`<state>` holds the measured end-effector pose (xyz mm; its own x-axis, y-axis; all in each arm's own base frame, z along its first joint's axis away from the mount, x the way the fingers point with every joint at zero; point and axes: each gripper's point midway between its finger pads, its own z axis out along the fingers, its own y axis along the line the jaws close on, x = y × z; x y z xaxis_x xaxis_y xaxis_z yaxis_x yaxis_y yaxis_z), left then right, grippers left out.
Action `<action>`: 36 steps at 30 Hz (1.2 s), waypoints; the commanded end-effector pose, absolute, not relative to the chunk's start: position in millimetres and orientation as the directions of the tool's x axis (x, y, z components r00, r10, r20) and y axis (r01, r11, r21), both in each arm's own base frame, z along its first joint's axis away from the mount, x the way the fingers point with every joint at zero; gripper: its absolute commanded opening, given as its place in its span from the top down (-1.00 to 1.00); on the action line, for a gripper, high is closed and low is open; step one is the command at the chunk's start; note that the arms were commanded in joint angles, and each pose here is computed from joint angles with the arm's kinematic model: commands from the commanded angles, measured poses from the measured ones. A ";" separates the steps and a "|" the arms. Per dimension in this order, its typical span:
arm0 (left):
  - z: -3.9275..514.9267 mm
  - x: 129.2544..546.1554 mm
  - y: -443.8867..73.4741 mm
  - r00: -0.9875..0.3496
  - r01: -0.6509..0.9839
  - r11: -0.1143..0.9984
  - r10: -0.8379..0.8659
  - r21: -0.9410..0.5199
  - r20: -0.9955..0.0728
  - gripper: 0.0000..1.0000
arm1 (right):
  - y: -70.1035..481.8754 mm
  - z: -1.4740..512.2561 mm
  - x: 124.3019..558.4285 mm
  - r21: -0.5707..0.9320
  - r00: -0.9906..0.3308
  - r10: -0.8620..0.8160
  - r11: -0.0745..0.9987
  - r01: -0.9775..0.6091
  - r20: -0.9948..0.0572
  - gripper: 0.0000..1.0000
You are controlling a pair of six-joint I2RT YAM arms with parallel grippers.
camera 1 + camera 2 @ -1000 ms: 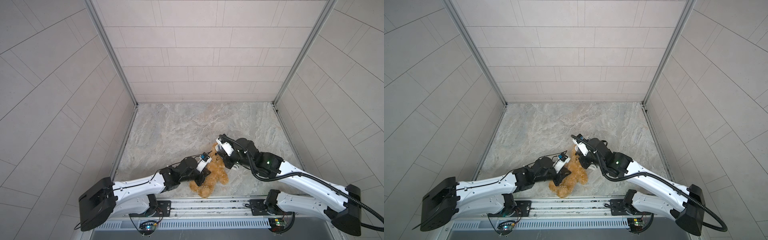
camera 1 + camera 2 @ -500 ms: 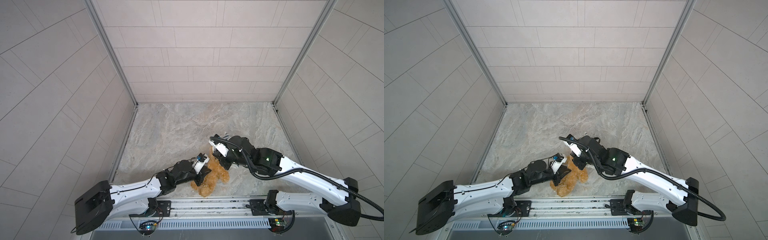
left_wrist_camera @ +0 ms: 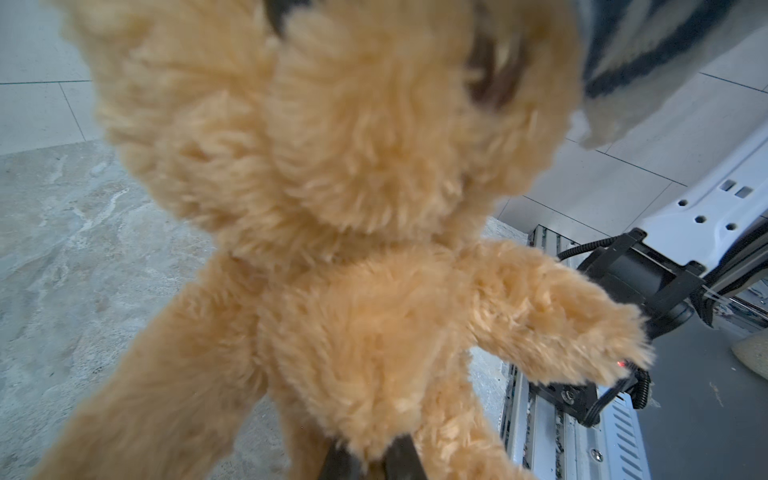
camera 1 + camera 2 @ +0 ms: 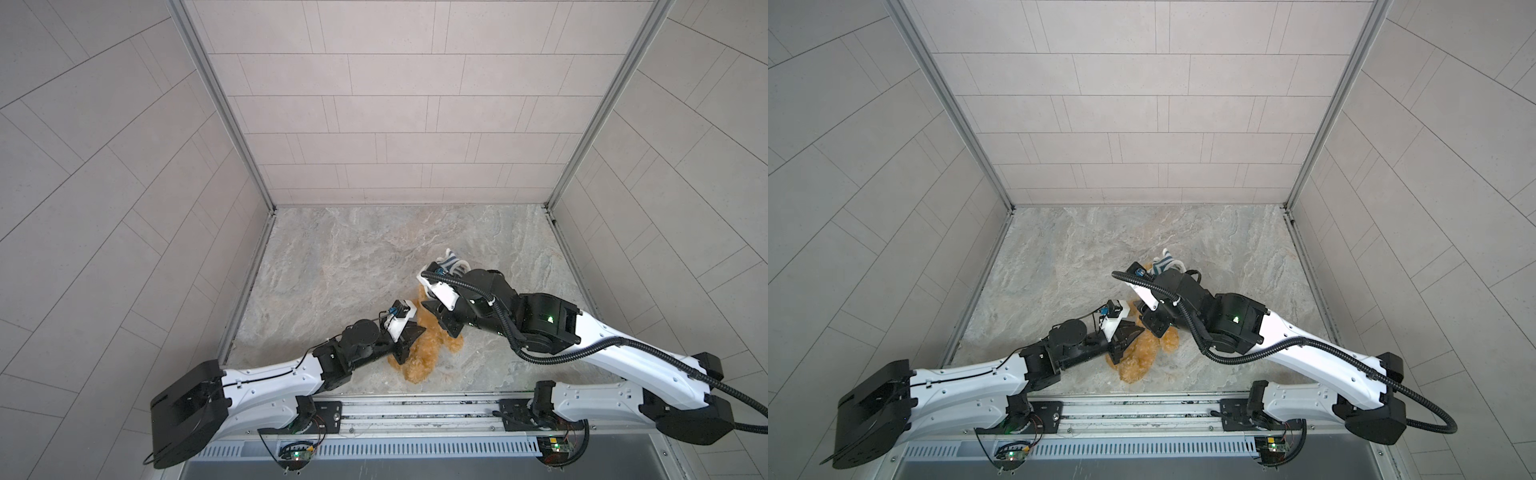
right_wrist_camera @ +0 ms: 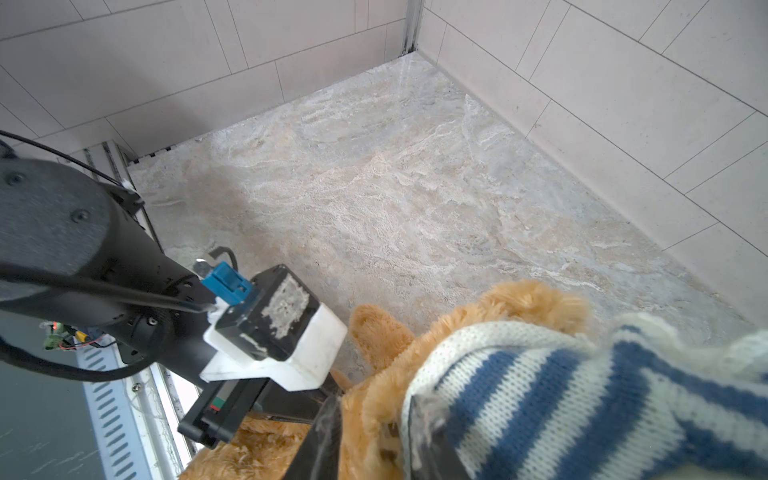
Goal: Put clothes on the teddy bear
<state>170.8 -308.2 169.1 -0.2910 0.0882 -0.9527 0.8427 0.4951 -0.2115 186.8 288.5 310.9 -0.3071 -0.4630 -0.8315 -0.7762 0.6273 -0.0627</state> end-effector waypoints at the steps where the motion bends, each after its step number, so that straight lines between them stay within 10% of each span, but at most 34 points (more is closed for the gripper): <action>1: 187.0 177.4 -309.6 -0.253 0.834 0.510 0.015 -0.210 -0.967 1.00 | 285.6 321.1 182.4 -0.063 -0.306 -0.457 0.632 -0.772 -0.835 0.28; 17: 189.5 178.0 -308.5 -0.241 0.834 0.515 0.018 -0.198 -0.970 1.00 | 210.2 362.6 181.7 -0.003 -0.389 -0.312 0.784 -0.621 -0.867 0.09; 24: 189.2 176.2 -307.7 -0.230 0.841 0.509 0.030 -0.183 -0.973 1.00 | 194.9 342.9 208.8 0.010 -0.489 -0.309 0.837 -0.547 -0.816 0.55; 36: 186.4 175.1 -306.8 -0.213 0.848 0.508 0.066 -0.151 -0.975 1.00 | 216.5 319.1 230.6 0.075 -0.560 -0.340 0.804 -0.590 -0.756 0.51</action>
<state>176.1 -303.4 164.9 -0.2663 0.1050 -0.9582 0.8314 0.5280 -0.1732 234.5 212.4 314.2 -0.5611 -0.3399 -0.7547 -0.5584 0.8285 0.0421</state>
